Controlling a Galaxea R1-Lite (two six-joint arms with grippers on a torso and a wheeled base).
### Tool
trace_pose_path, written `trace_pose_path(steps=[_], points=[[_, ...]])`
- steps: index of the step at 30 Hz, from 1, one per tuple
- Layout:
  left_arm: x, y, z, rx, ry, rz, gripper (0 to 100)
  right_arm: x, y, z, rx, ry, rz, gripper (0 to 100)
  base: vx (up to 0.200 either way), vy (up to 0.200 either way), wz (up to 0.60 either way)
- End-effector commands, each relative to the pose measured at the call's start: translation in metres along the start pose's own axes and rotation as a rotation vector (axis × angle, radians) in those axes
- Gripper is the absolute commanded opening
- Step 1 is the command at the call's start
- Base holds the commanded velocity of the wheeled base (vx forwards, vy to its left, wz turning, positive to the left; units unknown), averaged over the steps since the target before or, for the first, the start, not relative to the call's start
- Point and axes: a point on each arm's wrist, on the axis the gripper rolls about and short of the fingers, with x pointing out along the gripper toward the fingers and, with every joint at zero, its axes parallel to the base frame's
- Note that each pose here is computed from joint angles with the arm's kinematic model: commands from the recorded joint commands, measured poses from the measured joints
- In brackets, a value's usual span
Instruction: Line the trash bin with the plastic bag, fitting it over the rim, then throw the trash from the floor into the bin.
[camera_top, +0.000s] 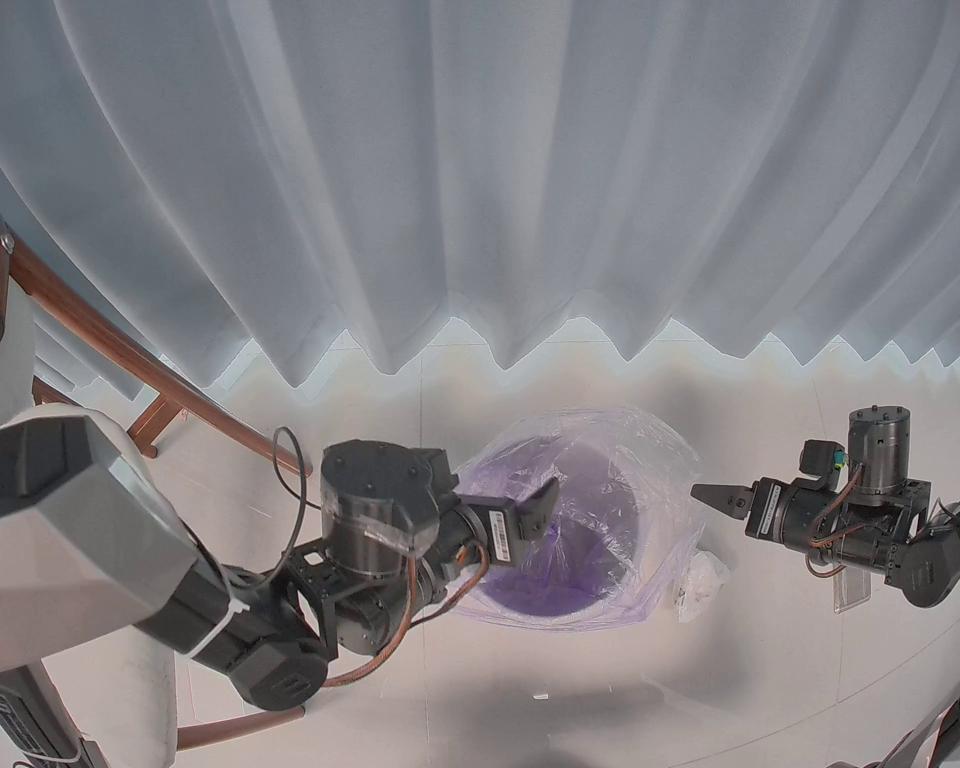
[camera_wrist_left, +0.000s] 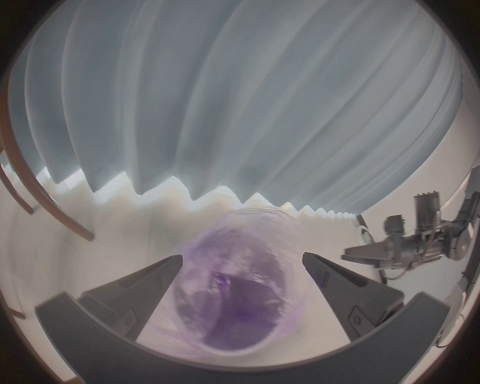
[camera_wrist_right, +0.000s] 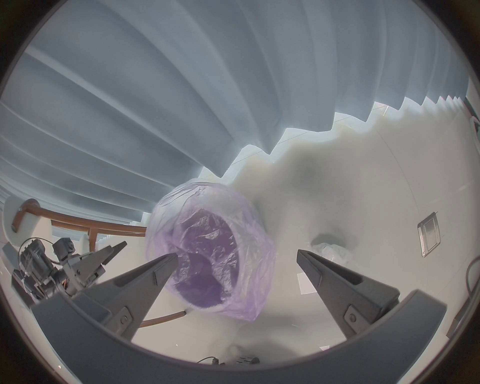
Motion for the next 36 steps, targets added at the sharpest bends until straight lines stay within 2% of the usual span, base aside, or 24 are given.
trace_pose_path(steps=[1,5,8,10,15,23,26,30,31,36], points=[[0.026,0.029,-0.010,0.028,0.018,0.098,100,0.022,-0.008,-0.003,0.004,0.038,-0.039,100,0.000,0.000,0.00],[0.031,0.040,-0.007,0.067,0.013,0.111,100,0.025,-0.009,-0.004,0.005,0.043,-0.042,100,0.000,0.000,0.00],[0.037,0.042,-0.016,0.083,0.025,0.094,100,0.025,-0.011,-0.006,0.009,0.052,-0.048,100,0.000,0.000,0.00],[0.042,0.043,-0.017,0.092,0.002,0.088,100,0.025,-0.011,-0.007,0.007,0.056,-0.048,100,0.000,0.000,0.00],[0.054,0.056,-0.023,0.097,0.003,0.118,100,0.030,-0.011,-0.006,0.006,0.058,-0.049,100,0.000,0.000,0.00],[0.073,0.082,-0.010,0.076,-0.057,0.179,100,0.050,-0.014,-0.004,0.002,0.029,-0.037,100,0.000,0.000,0.00],[0.078,0.082,-0.007,0.069,-0.074,0.177,100,0.056,-0.016,-0.006,0.000,0.019,-0.040,100,0.000,0.000,0.00],[0.082,0.081,-0.015,0.073,-0.060,0.173,100,0.061,-0.018,-0.009,0.001,0.014,-0.054,100,0.000,0.000,0.00],[0.082,0.081,-0.016,0.073,-0.059,0.169,0,0.061,-0.018,-0.009,0.001,0.011,-0.052,100,0.000,0.000,0.00],[0.084,0.074,-0.022,0.077,-0.058,0.146,0,0.061,-0.019,-0.011,0.003,0.020,-0.056,100,0.000,0.000,0.00]])
